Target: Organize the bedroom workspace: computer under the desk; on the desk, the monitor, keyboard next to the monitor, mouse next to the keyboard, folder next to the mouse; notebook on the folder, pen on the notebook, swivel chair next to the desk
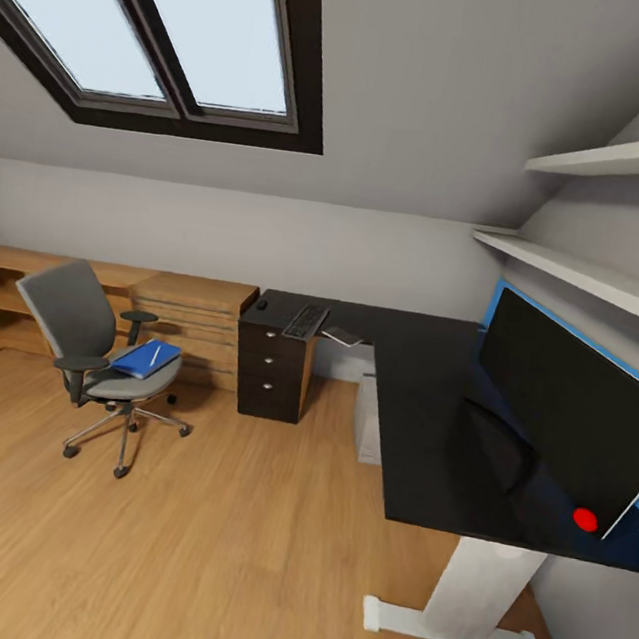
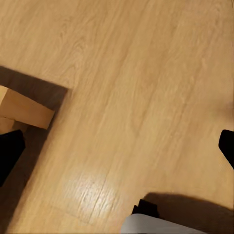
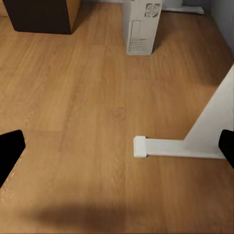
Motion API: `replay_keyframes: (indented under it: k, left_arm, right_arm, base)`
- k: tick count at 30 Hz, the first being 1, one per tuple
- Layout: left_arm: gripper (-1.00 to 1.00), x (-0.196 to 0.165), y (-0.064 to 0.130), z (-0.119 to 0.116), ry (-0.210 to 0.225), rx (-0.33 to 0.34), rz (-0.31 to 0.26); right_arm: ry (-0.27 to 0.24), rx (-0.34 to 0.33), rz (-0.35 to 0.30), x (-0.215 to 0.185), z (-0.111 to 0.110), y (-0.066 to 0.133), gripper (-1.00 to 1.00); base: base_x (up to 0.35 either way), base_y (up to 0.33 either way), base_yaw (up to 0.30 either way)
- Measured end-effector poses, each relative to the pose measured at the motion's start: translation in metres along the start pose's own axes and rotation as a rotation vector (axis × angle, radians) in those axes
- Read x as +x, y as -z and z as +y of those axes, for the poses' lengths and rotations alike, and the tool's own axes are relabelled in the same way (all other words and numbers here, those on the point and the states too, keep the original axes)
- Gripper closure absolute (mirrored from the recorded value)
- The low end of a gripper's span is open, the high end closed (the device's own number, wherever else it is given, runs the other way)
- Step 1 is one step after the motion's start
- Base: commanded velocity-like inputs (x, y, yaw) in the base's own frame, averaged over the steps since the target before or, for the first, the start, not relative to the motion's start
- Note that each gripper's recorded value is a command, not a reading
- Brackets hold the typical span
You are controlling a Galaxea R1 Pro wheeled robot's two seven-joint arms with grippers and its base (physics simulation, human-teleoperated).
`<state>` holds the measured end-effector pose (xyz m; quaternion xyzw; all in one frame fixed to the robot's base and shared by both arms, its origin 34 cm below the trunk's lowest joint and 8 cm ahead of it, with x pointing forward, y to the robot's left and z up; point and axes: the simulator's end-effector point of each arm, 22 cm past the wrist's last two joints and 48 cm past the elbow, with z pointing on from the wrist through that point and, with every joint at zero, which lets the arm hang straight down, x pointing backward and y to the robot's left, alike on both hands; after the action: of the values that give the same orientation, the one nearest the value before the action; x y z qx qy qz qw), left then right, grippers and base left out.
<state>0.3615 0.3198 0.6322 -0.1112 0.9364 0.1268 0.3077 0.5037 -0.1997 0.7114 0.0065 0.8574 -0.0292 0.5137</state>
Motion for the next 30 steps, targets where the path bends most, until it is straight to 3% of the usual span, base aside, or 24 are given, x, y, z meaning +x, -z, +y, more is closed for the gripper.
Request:
replay_keyframes:
  k: [6, 11, 18, 30]
  left_arm:
    - [-1.00, 0.002, 0.004, -0.006, 0.014, 0.004, -0.029]
    - [-1.00, 0.002, 0.005, -0.008, 0.016, 0.006, -0.030]
    - [-1.00, 0.003, 0.006, -0.009, 0.021, 0.005, -0.028]
    - [-1.00, 0.004, 0.006, -0.009, 0.021, 0.003, -0.025]
  right_arm:
    - [-0.003, -0.042, 0.049, 0.024, 0.020, 0.016, -1.00]
    - [0.018, -0.083, 0.011, 0.020, 0.030, 0.021, -1.00]
    - [0.026, -0.098, -0.002, 0.018, 0.034, 0.023, -1.00]
    - [0.027, -0.099, 0.008, 0.022, 0.034, 0.024, -1.00]
  base:
    - [0.262, 0.242, -0.061]
    - [0.263, 0.241, -0.220]
    - [0.264, 0.240, -0.202]
    - [0.265, 0.238, -0.016]
